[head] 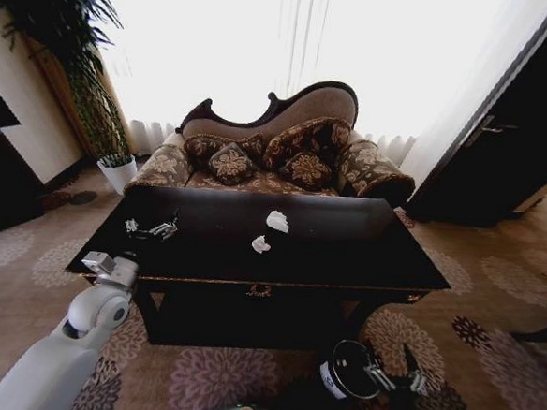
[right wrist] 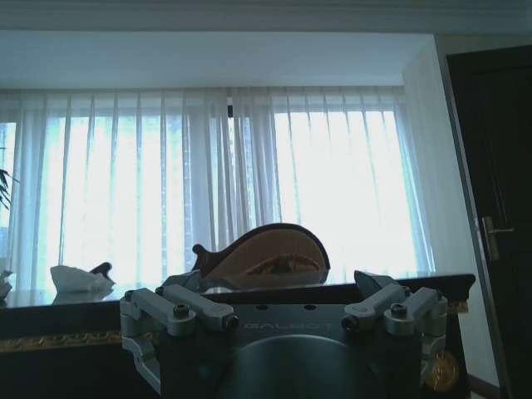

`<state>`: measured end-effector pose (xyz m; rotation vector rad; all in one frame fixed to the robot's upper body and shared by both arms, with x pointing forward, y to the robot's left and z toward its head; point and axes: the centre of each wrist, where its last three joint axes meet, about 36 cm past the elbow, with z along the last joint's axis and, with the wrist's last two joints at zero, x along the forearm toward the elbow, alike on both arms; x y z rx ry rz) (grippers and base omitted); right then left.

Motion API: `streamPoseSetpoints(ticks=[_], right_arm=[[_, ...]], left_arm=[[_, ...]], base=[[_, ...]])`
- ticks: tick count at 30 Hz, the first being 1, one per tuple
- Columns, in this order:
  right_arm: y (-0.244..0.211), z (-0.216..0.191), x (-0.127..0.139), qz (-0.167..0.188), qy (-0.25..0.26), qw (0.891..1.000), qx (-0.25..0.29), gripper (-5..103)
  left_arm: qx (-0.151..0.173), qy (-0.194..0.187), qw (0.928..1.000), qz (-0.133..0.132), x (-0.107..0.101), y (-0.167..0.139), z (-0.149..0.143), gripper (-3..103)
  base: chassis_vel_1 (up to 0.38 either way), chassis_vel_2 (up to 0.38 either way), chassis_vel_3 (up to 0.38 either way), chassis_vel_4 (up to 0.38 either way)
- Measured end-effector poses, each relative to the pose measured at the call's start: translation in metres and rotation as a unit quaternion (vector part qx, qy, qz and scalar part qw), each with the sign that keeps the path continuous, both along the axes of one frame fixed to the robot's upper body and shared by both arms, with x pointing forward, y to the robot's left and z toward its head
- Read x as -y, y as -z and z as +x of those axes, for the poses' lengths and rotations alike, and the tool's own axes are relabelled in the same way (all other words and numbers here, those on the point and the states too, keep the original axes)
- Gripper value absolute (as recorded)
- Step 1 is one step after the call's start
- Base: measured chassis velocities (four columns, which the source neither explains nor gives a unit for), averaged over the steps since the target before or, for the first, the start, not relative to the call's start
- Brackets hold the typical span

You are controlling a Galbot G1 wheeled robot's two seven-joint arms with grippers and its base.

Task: Move to the front of the table and place the trash on the table into the trash bin.

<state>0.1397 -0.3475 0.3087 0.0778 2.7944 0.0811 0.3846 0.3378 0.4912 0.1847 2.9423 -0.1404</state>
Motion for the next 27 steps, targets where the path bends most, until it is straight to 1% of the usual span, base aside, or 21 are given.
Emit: streamPoseSetpoints(ticks=[2, 4, 6, 8, 10, 12, 13, 14, 15, 16, 18, 19, 21, 24, 25, 26, 27], right_arm=[[-0.022, 0.013, 0.007, -0.011, 0.003, 1.0, 0.027, 100], [-0.026, 0.016, 0.008, -0.013, 0.002, 0.999, 0.031, 100], [-0.045, 0.031, 0.012, -0.017, -0.008, 0.999, 0.041, 100], [-0.052, 0.037, 0.012, -0.017, -0.012, 0.999, 0.043, 100], [-0.068, 0.052, 0.012, -0.014, -0.021, 0.998, 0.049, 100], [-0.093, 0.076, 0.01, -0.012, -0.039, 0.998, 0.053, 100], [-0.093, 0.076, 0.01, -0.012, -0.039, 0.998, 0.053, 100], [-0.105, 0.085, 0.009, -0.013, -0.045, 0.998, 0.049, 100], [-0.112, 0.091, 0.008, -0.014, -0.049, 0.998, 0.045, 100], [-0.132, 0.106, 0.007, -0.02, -0.06, 0.998, 0.018, 100], [-0.139, 0.111, 0.007, -0.022, -0.065, 0.998, 0.008, 100], [-0.151, 0.12, 0.005, -0.021, -0.07, 0.997, -0.013, 100], [-0.167, 0.134, 0.002, -0.017, -0.076, 0.996, -0.04, 100], [-0.178, 0.144, 0.0, -0.012, -0.083, 0.995, -0.054, 100], [-0.19, 0.152, -0.002, -0.01, -0.093, 0.993, -0.072, 100], [-0.19, 0.152, -0.002, -0.01, -0.093, 0.993, -0.072, 100], [-0.196, 0.158, -0.004, -0.01, -0.1, 0.991, -0.083, 100]], left_arm=[[0.0, 0.0, 1.0, 0.0, 0.0, 0.0, 0.0, 100], [0.0, 0.0, 1.0, 0.0, 0.0, 0.0, 0.0, 100], [0.0, 0.0, 1.0, 0.0, 0.0, 0.0, 0.0, 100], [0.0, 0.0, 1.0, 0.0, 0.0, 0.0, 0.0, 100], [0.0, 0.0, 1.0, 0.0, 0.0, 0.0, 0.0, 100], [0.0, 0.0, 1.0, 0.0, 0.0, 0.0, 0.0, 100], [0.0, 0.0, 1.0, 0.0, 0.0, 0.0, 0.0, 100], [0.0, 0.0, 1.0, 0.0, 0.0, 0.0, 0.0, 100], [0.0, 0.0, 1.0, 0.0, 0.0, 0.0, 0.0, 100], [0.0, 0.0, 1.0, 0.0, 0.0, 0.0, 0.0, 100], [0.0, 0.0, 1.0, 0.0, 0.0, 0.0, 0.0, 100], [0.0, 0.0, 1.0, 0.0, 0.0, 0.0, 0.0, 100], [0.0, 0.0, 1.0, 0.0, 0.0, 0.0, 0.0, 100], [0.0, 0.0, 1.0, 0.0, 0.0, 0.0, 0.0, 100], [0.0, 0.0, 1.0, 0.0, 0.0, 0.0, 0.0, 100], [0.0, 0.0, 1.0, 0.0, 0.0, 0.0, 0.0, 100], [0.0, 0.0, 1.0, 0.0, 0.0, 0.0, 0.0, 100]], base=[[0.0, 0.0, 0.0, 0.0], [0.0, 0.0, 0.0, 0.0], [0.0, 0.0, 0.0, 0.0], [0.0, 0.0, 0.0, 0.0], [0.0, 0.0, 0.0, 0.0], [0.0, 0.0, 0.0, 0.0], [0.0, 0.0, 0.0, 0.0], [0.0, 0.0, 0.0, 0.0], [0.0, 0.0, 0.0, 0.0], [0.0, 0.0, 0.0, 0.0], [0.0, 0.0, 0.0, 0.0], [0.0, 0.0, 0.0, 0.0], [0.0, 0.0, 0.0, 0.0], [0.0, 0.0, 0.0, 0.0], [0.0, 0.0, 0.0, 0.0], [0.0, 0.0, 0.0, 0.0], [0.0, 0.0, 0.0, 0.0]])
